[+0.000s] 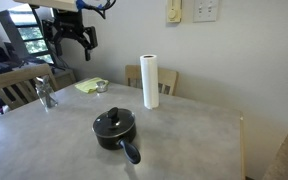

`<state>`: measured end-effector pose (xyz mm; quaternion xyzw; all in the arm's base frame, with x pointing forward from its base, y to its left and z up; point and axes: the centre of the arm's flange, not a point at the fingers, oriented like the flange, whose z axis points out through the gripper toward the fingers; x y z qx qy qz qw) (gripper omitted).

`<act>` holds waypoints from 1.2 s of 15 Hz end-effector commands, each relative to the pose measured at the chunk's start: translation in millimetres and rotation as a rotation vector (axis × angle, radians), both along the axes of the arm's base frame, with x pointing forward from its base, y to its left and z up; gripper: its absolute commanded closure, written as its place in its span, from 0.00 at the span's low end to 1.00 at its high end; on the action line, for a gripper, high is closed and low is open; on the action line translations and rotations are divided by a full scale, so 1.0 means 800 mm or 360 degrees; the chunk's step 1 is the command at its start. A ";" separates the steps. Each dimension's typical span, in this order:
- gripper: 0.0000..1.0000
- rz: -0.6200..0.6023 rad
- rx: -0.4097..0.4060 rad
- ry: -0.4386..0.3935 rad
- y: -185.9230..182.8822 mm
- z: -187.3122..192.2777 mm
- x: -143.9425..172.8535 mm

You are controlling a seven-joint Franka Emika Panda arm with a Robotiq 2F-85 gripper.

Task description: Remove the lid off the black pot and place it on the table.

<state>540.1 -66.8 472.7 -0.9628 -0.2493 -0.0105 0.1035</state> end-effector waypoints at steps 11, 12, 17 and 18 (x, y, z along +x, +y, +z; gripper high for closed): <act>0.00 0.0013 -0.0335 -0.0254 -0.034 -0.195 0.049; 0.00 0.0018 -0.0373 -0.0246 -0.036 -0.205 0.049; 0.00 -0.0051 -0.0509 -0.0239 -0.054 -0.230 0.051; 0.00 -0.0089 -0.0523 -0.0214 -0.060 -0.232 0.051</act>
